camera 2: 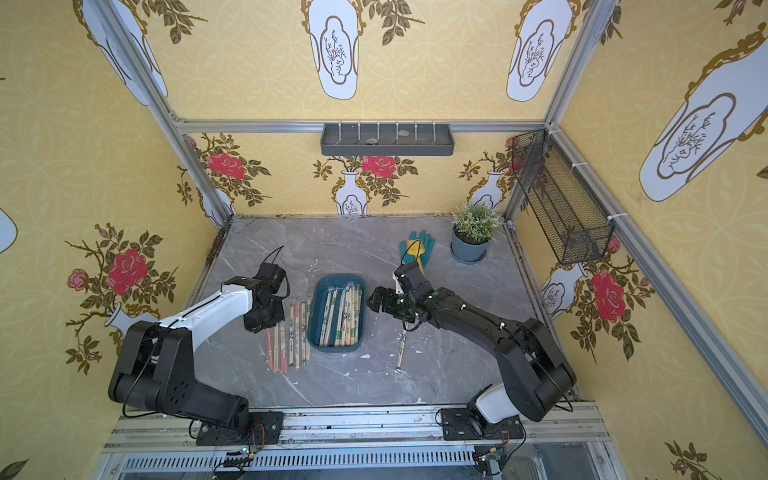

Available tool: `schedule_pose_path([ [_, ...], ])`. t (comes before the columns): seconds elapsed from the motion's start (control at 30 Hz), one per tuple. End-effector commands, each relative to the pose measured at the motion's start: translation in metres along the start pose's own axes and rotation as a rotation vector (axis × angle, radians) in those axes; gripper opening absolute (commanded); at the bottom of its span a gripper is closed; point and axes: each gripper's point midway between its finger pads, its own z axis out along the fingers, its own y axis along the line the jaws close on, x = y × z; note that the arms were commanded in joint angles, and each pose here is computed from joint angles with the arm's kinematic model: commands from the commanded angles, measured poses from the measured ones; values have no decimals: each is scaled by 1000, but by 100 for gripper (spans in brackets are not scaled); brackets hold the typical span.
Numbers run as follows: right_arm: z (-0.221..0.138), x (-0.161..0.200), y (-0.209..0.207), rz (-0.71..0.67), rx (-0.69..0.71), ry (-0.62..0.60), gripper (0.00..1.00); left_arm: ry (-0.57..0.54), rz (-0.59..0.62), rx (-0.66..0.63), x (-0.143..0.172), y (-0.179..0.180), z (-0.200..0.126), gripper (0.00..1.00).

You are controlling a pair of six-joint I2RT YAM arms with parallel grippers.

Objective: Take the paired disposable chopsticks out of the storage box
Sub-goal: Place the paired disposable chopsticks at the center of the board.

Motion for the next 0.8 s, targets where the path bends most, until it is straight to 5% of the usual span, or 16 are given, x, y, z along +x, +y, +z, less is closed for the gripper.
schedule_pose_path([
  [0.0,-2,-2,1,-13,-10,-15,98,19,-14,-65,4,10,8,0],
  [0.13,-3,-2,1,-14,-12,-14,98,39,-30,-54,9,6,19,2],
  [0.4,-2,-2,0,-12,-10,-14,97,15,-37,49,3,-12,15,35],
  [0.77,0,-4,2,-11,-11,-9,98,-101,-22,340,-21,-56,-50,49],
])
